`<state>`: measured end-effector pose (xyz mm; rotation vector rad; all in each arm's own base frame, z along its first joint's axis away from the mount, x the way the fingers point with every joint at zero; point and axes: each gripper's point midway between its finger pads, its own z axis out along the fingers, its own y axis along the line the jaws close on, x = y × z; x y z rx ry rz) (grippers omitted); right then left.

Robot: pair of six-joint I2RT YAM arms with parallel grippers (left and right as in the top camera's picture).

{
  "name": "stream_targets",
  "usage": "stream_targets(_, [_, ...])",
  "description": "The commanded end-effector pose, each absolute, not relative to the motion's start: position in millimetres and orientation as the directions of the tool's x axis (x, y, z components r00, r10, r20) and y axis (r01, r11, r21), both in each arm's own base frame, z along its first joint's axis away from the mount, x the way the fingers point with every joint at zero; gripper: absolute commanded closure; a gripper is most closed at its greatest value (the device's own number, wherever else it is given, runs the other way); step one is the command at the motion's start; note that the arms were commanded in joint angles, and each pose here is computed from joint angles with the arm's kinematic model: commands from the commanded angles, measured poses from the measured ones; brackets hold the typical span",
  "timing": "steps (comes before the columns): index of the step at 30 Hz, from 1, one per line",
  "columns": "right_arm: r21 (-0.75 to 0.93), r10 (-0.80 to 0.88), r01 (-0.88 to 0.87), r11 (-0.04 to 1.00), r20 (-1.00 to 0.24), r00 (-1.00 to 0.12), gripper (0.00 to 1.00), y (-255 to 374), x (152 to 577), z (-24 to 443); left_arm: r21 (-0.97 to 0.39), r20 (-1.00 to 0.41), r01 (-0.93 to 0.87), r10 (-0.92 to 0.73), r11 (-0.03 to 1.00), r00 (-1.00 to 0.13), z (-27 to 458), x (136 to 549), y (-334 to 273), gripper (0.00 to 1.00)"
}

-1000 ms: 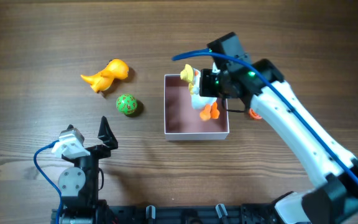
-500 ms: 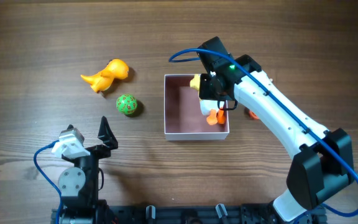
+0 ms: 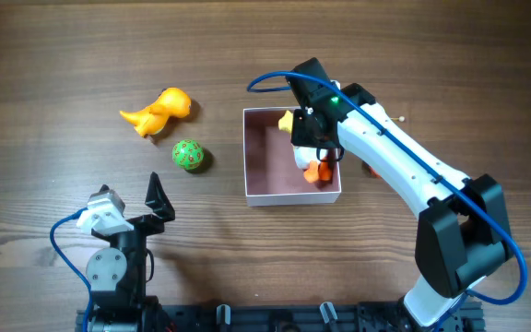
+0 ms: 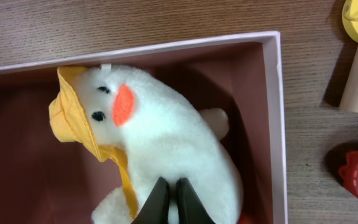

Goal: Pack container
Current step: 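Carry the duck left and lower it into the box, release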

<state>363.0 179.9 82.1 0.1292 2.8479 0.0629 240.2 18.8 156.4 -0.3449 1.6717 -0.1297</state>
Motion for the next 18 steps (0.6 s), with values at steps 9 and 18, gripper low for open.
stream_targets(9, [-0.004,0.102,0.107,0.994,-0.254,-0.962,0.96,170.3,354.3,71.7,-0.267,-0.955,-0.127,-0.28,0.955,-0.1,155.3,240.6,15.0,0.0])
stream_targets(18, [-0.048,0.101,0.12,0.992,-0.289,-0.952,0.94,161.7,359.9,73.6,-0.267,-0.955,-0.127,-0.28,0.955,-0.1,155.3,240.6,15.0,0.0])
